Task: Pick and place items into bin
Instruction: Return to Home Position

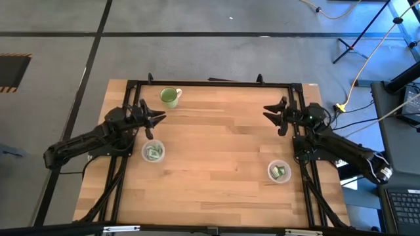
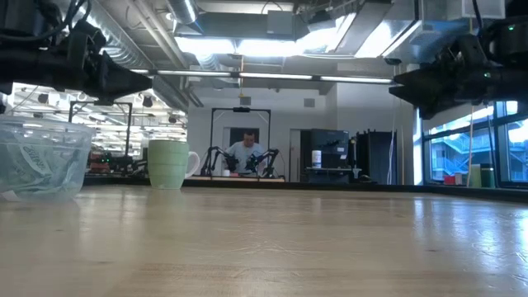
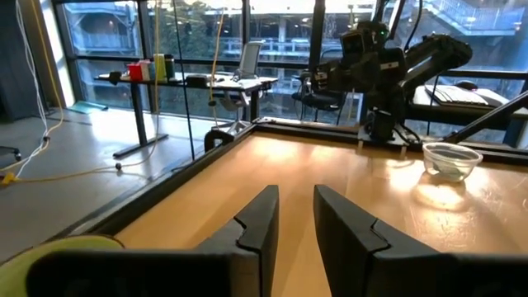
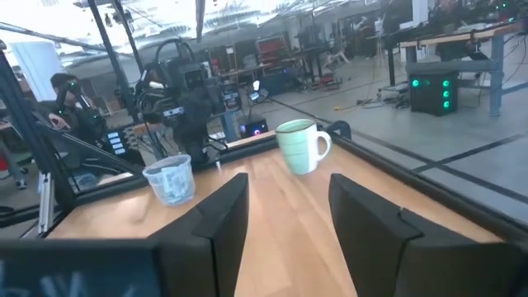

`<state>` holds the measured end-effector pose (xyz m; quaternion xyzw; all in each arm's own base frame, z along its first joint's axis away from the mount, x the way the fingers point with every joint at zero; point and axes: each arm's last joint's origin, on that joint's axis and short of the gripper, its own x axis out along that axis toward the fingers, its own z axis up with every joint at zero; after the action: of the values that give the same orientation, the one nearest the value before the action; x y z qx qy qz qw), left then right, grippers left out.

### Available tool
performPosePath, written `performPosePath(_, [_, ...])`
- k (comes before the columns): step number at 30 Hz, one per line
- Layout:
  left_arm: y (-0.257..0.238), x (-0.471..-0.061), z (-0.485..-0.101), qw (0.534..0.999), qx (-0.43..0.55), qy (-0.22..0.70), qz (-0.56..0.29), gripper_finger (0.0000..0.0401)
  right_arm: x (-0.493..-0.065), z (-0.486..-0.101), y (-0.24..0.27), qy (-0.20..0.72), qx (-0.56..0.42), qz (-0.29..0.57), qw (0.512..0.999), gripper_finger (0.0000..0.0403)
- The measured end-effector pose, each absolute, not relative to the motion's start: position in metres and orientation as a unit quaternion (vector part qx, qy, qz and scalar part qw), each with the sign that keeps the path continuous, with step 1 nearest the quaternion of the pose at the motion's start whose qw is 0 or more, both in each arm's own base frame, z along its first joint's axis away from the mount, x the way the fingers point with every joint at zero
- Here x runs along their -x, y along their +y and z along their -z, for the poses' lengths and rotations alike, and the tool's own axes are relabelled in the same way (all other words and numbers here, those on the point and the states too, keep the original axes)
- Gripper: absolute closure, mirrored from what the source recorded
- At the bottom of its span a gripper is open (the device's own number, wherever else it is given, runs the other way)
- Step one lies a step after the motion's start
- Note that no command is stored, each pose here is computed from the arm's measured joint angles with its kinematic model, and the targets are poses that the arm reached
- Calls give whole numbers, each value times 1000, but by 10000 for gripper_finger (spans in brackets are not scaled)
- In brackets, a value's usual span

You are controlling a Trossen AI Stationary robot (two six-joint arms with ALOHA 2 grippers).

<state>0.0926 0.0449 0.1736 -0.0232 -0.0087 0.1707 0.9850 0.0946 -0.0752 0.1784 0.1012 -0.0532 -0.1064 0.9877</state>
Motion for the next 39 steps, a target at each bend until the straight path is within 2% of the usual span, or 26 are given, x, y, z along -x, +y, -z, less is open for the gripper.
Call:
performPosePath(13, [45, -93, -164, 985, 26, 10, -172, 326, -92, -178, -73, -59, -102, 106, 987, 231])
performPosePath(21, [45, -93, -164, 985, 11, 13, -172, 328, -88, -185, -69, -85, -58, 102, 989, 231])
performPosePath(39, [45, -93, -165, 985, 10, 10, -174, 329, -75, -180, -55, -78, -90, 110, 987, 231])
